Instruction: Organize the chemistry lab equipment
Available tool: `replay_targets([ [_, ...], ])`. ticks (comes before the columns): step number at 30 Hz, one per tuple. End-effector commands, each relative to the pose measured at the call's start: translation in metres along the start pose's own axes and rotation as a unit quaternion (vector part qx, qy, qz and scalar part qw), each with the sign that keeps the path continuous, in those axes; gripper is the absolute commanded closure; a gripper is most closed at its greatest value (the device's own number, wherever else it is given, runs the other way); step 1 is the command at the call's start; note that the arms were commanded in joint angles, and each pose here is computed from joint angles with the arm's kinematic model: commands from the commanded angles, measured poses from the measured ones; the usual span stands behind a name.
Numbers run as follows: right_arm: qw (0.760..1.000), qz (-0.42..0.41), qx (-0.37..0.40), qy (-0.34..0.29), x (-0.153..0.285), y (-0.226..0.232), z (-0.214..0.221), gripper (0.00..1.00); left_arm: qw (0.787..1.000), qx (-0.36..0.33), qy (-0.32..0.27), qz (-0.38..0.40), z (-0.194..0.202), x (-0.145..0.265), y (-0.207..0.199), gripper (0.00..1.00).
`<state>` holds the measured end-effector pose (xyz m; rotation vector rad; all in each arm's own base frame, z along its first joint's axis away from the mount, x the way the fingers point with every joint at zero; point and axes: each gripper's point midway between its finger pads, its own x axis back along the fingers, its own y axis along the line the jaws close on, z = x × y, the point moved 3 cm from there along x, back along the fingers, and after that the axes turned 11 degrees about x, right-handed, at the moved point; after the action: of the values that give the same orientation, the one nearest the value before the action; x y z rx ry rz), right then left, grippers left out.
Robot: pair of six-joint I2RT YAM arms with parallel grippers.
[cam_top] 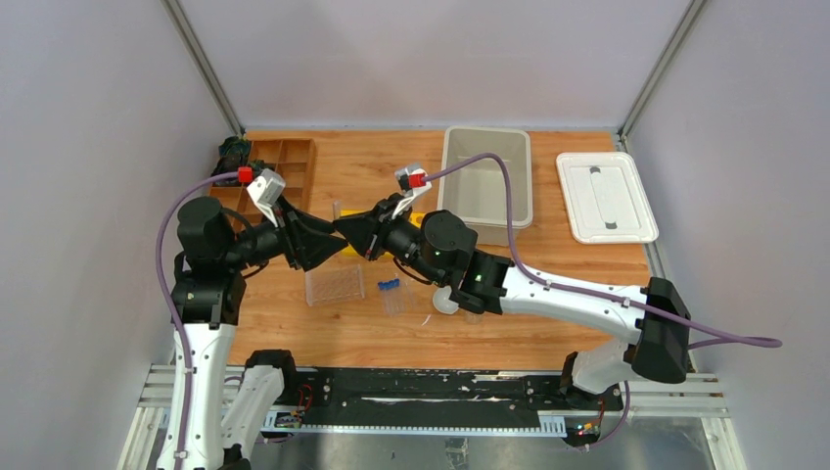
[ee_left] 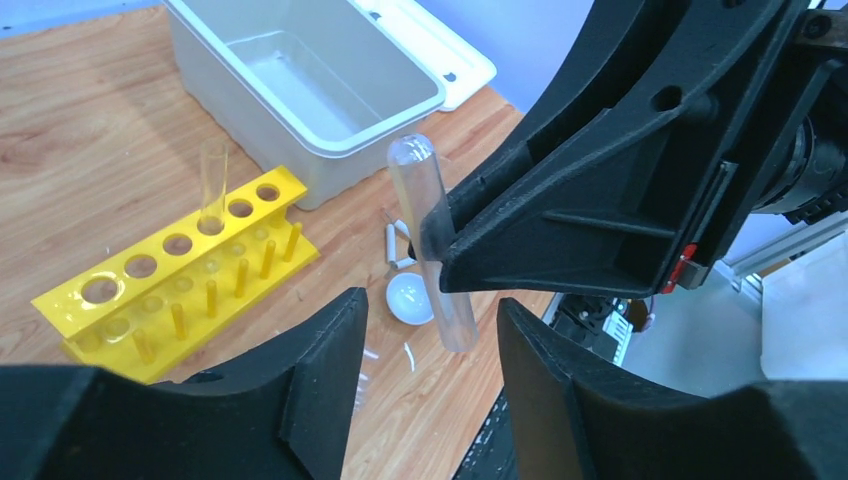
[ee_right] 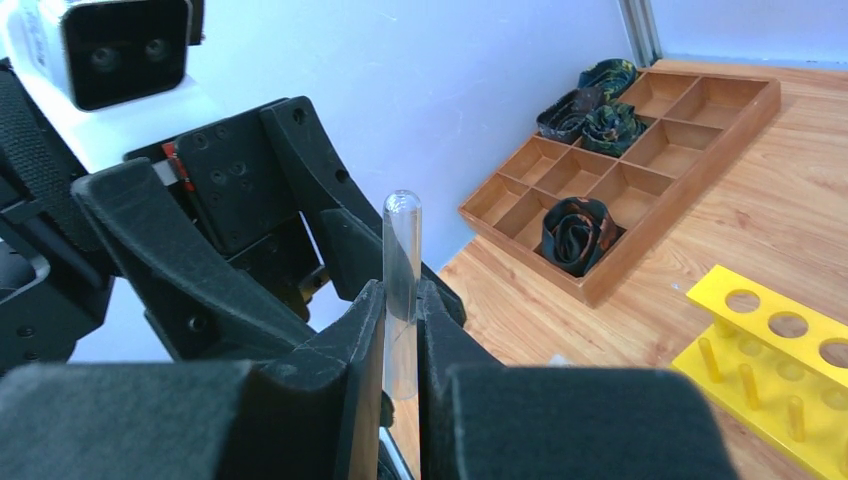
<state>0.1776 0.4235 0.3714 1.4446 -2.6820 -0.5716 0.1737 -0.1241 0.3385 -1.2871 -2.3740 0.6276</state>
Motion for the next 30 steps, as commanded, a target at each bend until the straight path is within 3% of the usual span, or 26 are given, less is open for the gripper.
replay_targets([
  [1,0.999,-0.015,-0.023,-0.046,-0.004,0.017,-0.024,1.00,1.000,0.013,-0.012,0.012,-0.006,-0.002,-0.002,0.47],
  [7,0.998,-0.020,-0.028,-0.052,-0.006,0.020,-0.025,1.00,1.000,0.012,-0.013,0.013,-0.006,-0.002,-0.002,0.64],
  [11,0.998,-0.022,-0.026,-0.055,-0.006,0.022,-0.027,1.00,1.000,0.011,-0.011,0.009,-0.005,-0.002,0.000,0.81],
  [14,0.998,-0.024,-0.018,-0.058,-0.006,0.023,-0.030,1.00,1.000,0.011,-0.008,0.007,-0.003,-0.002,0.001,0.86],
  [17,0.998,-0.016,-0.011,-0.062,-0.006,0.020,-0.033,0.86,1.000,0.010,-0.005,0.006,-0.003,-0.002,0.001,0.90],
  [19,0.998,-0.003,-0.007,-0.056,-0.004,0.016,-0.032,0.69,1.000,0.005,-0.003,0.005,-0.004,-0.002,0.001,0.91],
  [24,0.999,0.036,0.003,0.006,0.000,0.002,-0.036,0.41,1.000,-0.021,0.002,0.006,-0.002,0.001,-0.002,0.92],
  [27,0.993,0.071,0.023,0.096,-0.001,-0.014,-0.033,0.37,0.999,-0.052,0.010,0.002,0.003,0.005,-0.002,0.91],
  [30,0.987,0.051,0.049,0.143,0.004,-0.013,-0.033,0.35,0.995,-0.096,0.022,-0.008,0.007,0.009,-0.001,0.91],
])
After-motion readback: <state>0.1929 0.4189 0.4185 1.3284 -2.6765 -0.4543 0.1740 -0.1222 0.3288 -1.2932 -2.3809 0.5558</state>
